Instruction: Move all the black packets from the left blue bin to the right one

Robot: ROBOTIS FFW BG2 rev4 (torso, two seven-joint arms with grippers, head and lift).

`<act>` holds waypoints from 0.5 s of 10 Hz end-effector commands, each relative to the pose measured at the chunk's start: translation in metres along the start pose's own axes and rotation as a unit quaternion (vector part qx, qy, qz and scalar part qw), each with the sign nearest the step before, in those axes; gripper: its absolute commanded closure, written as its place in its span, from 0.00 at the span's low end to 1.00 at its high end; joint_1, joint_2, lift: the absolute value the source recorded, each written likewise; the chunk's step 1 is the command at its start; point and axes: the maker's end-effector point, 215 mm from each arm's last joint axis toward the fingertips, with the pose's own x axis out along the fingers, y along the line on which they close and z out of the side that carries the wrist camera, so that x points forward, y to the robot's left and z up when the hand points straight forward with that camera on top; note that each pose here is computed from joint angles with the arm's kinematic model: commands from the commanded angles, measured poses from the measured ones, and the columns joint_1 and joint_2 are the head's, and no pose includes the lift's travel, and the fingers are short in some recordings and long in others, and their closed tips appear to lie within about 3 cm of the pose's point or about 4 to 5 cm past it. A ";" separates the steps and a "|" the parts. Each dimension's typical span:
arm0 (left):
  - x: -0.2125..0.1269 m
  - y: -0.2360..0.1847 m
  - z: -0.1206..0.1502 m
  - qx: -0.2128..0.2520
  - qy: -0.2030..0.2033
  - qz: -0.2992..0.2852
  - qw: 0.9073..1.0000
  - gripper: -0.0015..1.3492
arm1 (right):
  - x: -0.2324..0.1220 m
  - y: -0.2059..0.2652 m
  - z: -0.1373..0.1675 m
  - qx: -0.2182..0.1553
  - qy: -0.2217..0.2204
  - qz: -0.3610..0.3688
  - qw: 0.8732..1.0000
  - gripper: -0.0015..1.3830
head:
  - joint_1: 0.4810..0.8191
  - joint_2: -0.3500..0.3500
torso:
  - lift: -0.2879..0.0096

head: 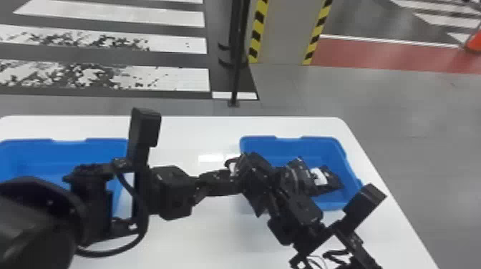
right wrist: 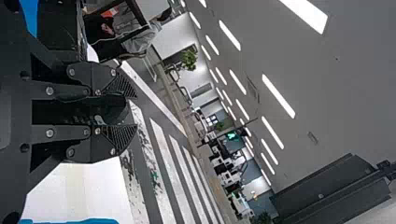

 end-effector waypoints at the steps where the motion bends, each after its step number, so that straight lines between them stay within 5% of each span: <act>1: -0.001 0.000 0.000 -0.007 -0.006 0.000 1.000 0.83 | 0.000 0.000 0.000 0.001 -0.001 0.000 1.000 0.92 | 0.63 0.26 | 0.50; 3: -0.010 0.007 -0.022 -0.046 -0.002 0.009 0.999 0.21 | 0.000 -0.013 0.008 -0.003 -0.006 -0.009 1.000 0.92 | 0.63 0.27 | 0.50; 4: -0.014 0.004 -0.032 -0.060 -0.001 0.008 0.998 0.07 | 0.001 -0.028 0.013 -0.011 -0.009 -0.019 1.000 0.92 | 0.63 0.27 | 0.50; 5: -0.023 0.003 -0.037 -0.066 -0.003 0.015 0.998 0.10 | 0.004 -0.048 0.018 -0.021 -0.009 -0.031 0.999 0.92 | 0.63 0.26 | 0.50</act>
